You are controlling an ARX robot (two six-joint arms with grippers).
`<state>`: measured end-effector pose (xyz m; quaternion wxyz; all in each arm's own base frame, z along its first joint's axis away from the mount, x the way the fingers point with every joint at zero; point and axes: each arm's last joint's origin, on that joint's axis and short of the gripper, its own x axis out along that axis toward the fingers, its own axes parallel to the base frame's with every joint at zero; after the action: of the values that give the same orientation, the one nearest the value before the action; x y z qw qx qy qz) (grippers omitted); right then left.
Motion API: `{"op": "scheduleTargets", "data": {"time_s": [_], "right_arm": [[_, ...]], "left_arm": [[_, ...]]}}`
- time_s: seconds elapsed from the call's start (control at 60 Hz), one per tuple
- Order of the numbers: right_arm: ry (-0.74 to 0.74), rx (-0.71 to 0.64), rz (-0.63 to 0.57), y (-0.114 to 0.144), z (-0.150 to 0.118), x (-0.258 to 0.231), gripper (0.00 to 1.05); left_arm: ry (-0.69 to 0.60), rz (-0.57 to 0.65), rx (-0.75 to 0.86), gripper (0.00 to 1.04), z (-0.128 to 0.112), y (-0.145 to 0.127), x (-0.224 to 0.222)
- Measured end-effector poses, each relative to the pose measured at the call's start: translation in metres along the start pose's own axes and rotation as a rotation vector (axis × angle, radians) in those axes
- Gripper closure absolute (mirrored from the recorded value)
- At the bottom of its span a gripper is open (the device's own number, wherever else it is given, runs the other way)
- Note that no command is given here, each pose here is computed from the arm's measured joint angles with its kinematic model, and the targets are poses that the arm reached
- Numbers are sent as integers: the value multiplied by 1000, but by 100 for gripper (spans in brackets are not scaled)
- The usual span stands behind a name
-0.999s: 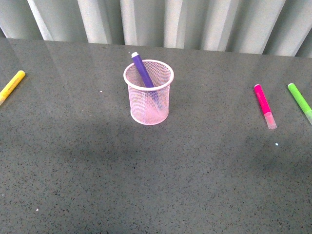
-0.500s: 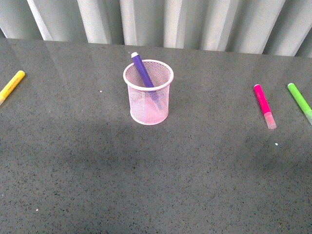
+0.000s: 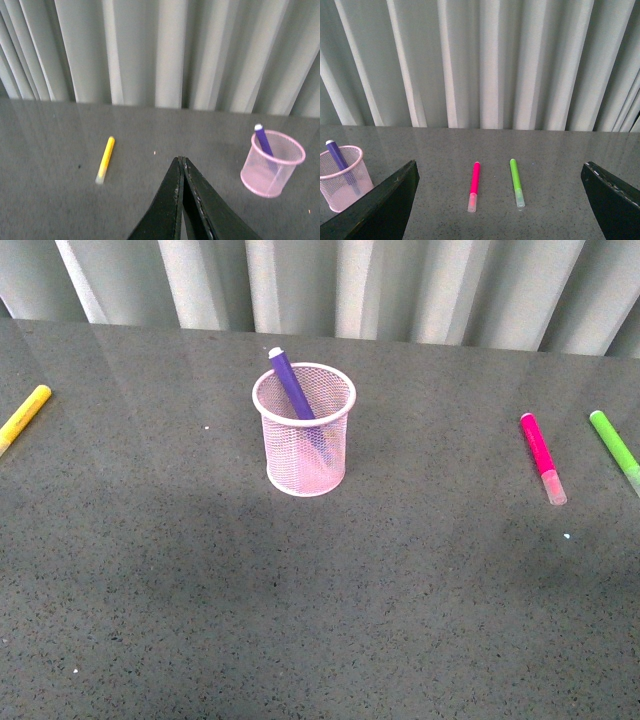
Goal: Insert purple and pink pens into pink cup
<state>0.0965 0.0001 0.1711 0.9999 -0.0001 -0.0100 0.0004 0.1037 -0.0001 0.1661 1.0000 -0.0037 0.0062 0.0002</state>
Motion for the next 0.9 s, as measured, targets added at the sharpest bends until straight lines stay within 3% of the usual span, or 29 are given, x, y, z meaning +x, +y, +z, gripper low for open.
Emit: {"op": "scheduleTargets", "data": {"time_s": [0.366,0.899], "right_arm": [[0,0,0,0,0,0,7],[1,0,-1,0,0,0,7]], "left_arm": [[-18,-2,0,98,0,0,-6],[-18,-2,1,5,0,0,-6]]}}
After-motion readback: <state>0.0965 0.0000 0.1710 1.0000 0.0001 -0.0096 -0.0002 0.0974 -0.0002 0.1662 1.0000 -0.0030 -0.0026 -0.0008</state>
